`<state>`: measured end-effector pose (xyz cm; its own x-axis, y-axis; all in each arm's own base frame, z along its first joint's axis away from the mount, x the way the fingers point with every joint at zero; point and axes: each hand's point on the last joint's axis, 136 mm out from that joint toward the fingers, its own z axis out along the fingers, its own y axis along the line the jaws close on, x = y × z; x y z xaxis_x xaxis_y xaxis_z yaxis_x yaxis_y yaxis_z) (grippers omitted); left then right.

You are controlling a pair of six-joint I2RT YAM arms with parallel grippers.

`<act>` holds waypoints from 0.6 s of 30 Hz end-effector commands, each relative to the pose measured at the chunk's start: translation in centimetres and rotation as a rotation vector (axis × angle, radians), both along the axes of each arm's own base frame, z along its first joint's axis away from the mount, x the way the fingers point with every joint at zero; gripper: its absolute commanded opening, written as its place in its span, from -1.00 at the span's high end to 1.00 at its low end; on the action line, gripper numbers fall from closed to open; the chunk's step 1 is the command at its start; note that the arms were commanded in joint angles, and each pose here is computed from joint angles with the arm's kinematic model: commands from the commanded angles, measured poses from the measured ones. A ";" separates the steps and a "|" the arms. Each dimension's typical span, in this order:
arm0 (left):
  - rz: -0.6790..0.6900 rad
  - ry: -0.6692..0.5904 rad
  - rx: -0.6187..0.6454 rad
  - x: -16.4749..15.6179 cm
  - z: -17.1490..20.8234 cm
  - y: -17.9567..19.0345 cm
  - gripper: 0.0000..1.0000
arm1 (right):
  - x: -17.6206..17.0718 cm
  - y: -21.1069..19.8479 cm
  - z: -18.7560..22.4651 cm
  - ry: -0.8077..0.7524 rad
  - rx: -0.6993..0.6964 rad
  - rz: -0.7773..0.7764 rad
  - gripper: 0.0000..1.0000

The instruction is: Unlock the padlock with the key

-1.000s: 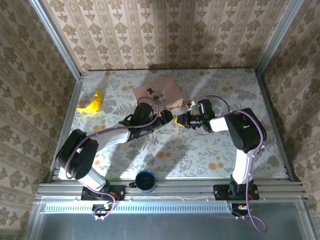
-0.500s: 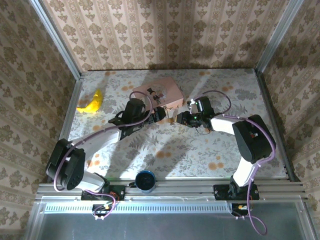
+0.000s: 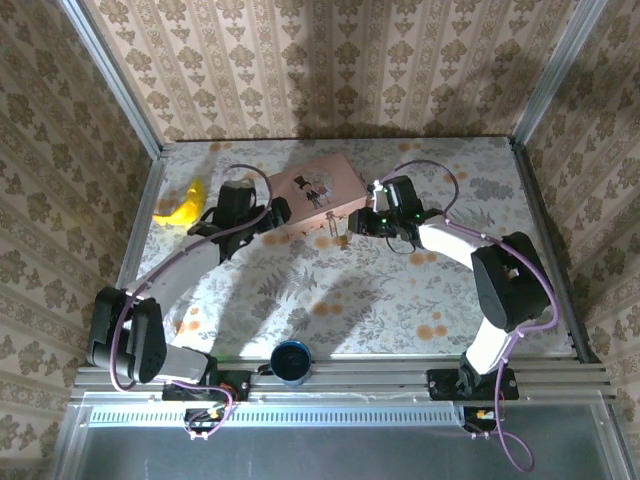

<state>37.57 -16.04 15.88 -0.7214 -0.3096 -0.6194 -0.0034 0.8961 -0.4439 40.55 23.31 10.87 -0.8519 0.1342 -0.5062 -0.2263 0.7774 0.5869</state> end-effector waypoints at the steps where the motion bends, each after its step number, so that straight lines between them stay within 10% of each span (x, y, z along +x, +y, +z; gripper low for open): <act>1: 0.009 -0.009 0.050 1.2 0.1 1.0 -1.00 | 0.8 0.2 -0.9 0.014 -0.042 0.008 0.33; 18: -0.049 0.033 0.064 4.5 -2.9 -1.3 -0.90 | 2.3 2.9 -3.9 0.050 -0.020 0.051 0.42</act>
